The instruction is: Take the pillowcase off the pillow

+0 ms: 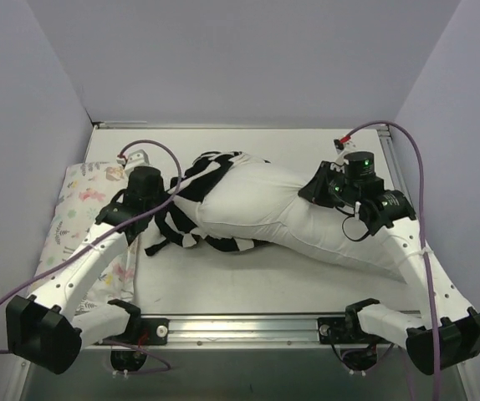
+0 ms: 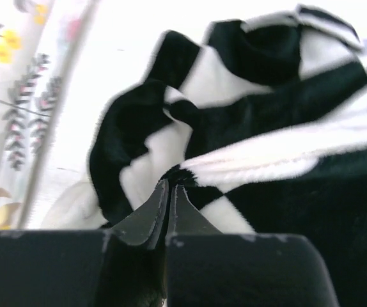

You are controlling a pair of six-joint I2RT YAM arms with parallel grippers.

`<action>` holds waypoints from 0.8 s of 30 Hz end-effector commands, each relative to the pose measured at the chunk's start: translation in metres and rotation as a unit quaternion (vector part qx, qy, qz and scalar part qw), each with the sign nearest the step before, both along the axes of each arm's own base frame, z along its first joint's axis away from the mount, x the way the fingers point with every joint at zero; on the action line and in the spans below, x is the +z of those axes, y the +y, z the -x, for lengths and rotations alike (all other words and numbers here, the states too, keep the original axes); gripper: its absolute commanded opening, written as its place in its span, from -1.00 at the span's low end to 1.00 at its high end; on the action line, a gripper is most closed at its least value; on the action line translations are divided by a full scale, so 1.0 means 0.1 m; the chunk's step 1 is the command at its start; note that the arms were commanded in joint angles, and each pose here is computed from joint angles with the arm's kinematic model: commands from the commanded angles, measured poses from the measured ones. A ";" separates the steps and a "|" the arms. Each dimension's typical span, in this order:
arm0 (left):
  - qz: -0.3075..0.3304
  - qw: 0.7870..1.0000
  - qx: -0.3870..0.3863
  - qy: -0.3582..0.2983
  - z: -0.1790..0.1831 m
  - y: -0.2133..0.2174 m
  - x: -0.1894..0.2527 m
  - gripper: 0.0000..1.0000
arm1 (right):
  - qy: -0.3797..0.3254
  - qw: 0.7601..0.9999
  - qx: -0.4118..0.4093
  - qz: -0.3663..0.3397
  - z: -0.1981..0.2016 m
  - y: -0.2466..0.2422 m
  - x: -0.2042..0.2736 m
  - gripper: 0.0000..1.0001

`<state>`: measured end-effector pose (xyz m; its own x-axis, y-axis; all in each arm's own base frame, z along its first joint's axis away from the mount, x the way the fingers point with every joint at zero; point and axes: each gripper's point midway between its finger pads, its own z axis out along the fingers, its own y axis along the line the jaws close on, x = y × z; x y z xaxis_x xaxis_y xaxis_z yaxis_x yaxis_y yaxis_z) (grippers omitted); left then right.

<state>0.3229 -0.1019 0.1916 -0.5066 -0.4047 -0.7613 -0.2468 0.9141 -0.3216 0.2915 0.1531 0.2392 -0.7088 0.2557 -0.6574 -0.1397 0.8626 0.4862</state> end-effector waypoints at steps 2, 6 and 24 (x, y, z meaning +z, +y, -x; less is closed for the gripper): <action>-0.027 0.997 0.061 0.047 -0.07 0.50 -0.32 -1.00 | -0.089 0.995 -0.047 -0.017 -0.03 -0.24 0.59 -1.00; -0.003 0.997 0.045 0.056 -0.25 0.36 -0.43 -1.00 | -0.109 0.992 -0.053 -0.017 0.10 -0.31 0.76 -1.00; 0.047 0.990 0.018 0.130 -0.26 -0.02 -1.21 -1.00 | -0.241 0.965 -0.068 -0.073 0.25 -0.39 2.22 -1.00</action>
<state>0.3407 -0.0855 0.0681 -0.6764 -0.4696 -0.5674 -0.3939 0.8816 -0.2600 0.2588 0.1154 0.3805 -0.4991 0.3571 -0.7895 -0.1629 0.8562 0.4903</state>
